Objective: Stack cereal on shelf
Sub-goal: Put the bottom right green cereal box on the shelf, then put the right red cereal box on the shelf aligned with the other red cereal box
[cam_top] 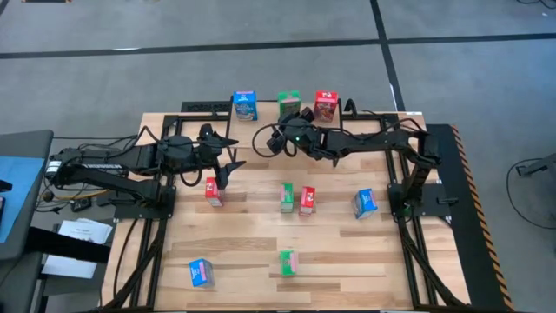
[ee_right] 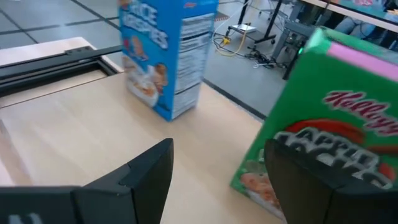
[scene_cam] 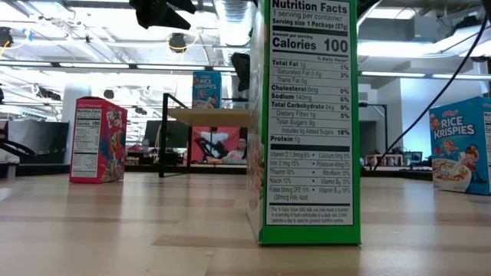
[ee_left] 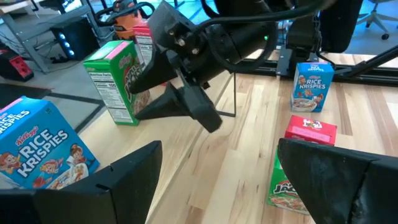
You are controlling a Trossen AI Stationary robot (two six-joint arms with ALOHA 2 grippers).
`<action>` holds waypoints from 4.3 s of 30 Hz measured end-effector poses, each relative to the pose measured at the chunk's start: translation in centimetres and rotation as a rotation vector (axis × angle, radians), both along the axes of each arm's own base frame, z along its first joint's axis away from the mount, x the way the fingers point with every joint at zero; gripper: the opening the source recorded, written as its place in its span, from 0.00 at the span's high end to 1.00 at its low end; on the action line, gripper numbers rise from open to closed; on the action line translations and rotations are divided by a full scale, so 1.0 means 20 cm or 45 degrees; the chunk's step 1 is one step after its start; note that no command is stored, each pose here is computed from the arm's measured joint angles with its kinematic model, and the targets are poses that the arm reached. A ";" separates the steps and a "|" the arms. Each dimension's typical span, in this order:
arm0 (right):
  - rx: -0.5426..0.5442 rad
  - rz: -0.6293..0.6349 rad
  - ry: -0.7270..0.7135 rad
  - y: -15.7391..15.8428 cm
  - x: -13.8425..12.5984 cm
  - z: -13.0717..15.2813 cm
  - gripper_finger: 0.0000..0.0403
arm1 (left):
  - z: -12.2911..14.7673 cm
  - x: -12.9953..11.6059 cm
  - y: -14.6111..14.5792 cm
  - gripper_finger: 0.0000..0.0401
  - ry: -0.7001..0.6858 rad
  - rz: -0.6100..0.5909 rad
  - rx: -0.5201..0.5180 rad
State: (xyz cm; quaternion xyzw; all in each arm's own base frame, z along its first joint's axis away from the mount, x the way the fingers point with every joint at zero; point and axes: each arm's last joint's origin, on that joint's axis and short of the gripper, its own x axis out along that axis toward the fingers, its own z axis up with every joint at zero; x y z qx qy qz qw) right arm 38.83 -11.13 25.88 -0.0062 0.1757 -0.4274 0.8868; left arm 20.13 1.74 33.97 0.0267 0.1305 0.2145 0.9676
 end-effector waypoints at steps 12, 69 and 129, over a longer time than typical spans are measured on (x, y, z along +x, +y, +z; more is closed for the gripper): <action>-0.031 0.148 -0.007 0.23 -0.11 0.24 0.31 | 0.00 0.00 0.00 0.22 0.004 -0.001 -0.001; 1.332 0.270 0.091 0.72 -0.42 0.21 0.31 | -0.03 -0.01 0.00 0.22 0.039 0.009 -0.091; 1.548 -0.404 0.023 0.70 -0.39 0.07 0.31 | -0.05 -0.01 -0.01 0.22 0.096 -0.028 -0.106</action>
